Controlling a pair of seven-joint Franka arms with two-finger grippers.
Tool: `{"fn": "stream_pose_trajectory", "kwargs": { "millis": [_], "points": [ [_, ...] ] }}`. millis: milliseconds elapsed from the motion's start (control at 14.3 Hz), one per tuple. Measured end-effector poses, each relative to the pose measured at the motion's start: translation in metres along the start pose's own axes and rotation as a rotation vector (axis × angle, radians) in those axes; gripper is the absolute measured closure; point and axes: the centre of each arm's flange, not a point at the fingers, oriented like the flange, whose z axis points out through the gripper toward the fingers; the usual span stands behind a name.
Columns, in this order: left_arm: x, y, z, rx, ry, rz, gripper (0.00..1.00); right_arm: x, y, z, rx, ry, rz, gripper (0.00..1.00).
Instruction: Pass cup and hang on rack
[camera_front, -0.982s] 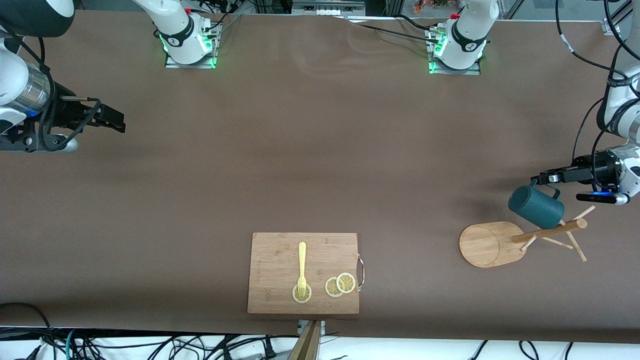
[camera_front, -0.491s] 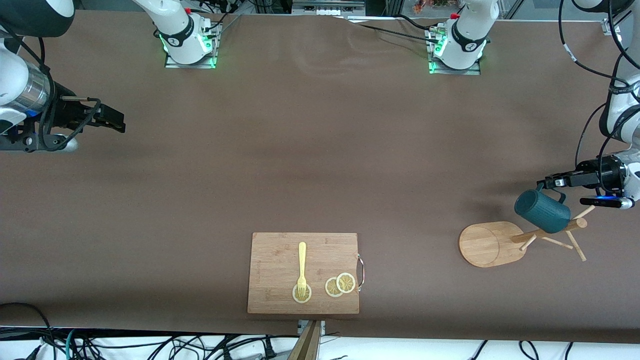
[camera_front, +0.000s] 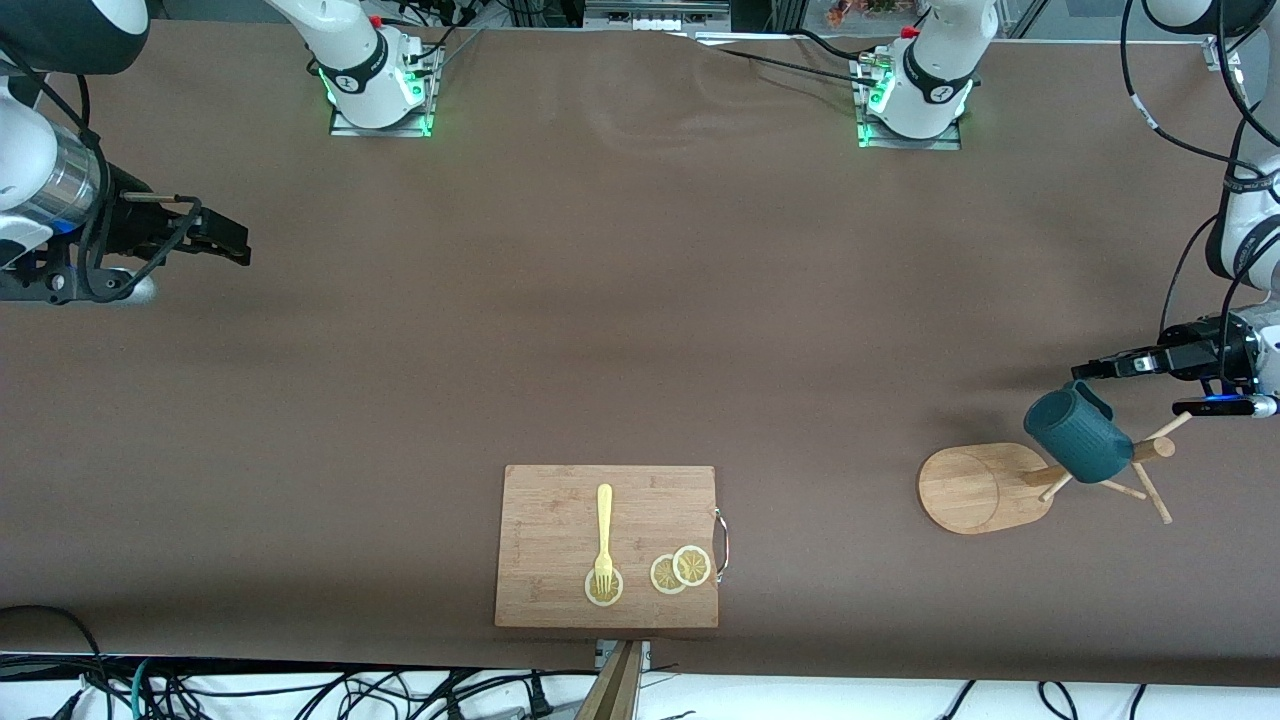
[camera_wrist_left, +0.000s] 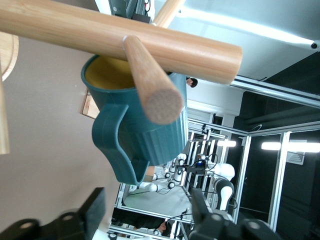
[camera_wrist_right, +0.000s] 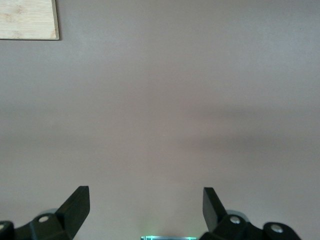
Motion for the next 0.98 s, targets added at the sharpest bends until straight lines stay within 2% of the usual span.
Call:
{"fn": "stream_pose_trajectory", "kwargs": {
  "millis": [140,561,701,982],
  "points": [
    [-0.001,0.004,-0.001,0.035,-0.031,0.007,0.0,0.0,0.0,0.0,0.0,0.0,0.0,0.0],
    [-0.014,0.016,-0.015,0.128,-0.15,0.005,0.0,0.0,0.0,0.0,0.0,0.0,0.0,0.0],
    [-0.021,0.022,-0.024,0.21,-0.193,0.001,0.0,0.0,0.0,0.0,0.0,0.0,0.0,0.0],
    [-0.038,0.067,-0.044,0.457,-0.279,0.019,0.0,0.0,0.0,0.0,0.0,0.0,0.001,0.0]
  ]
}}
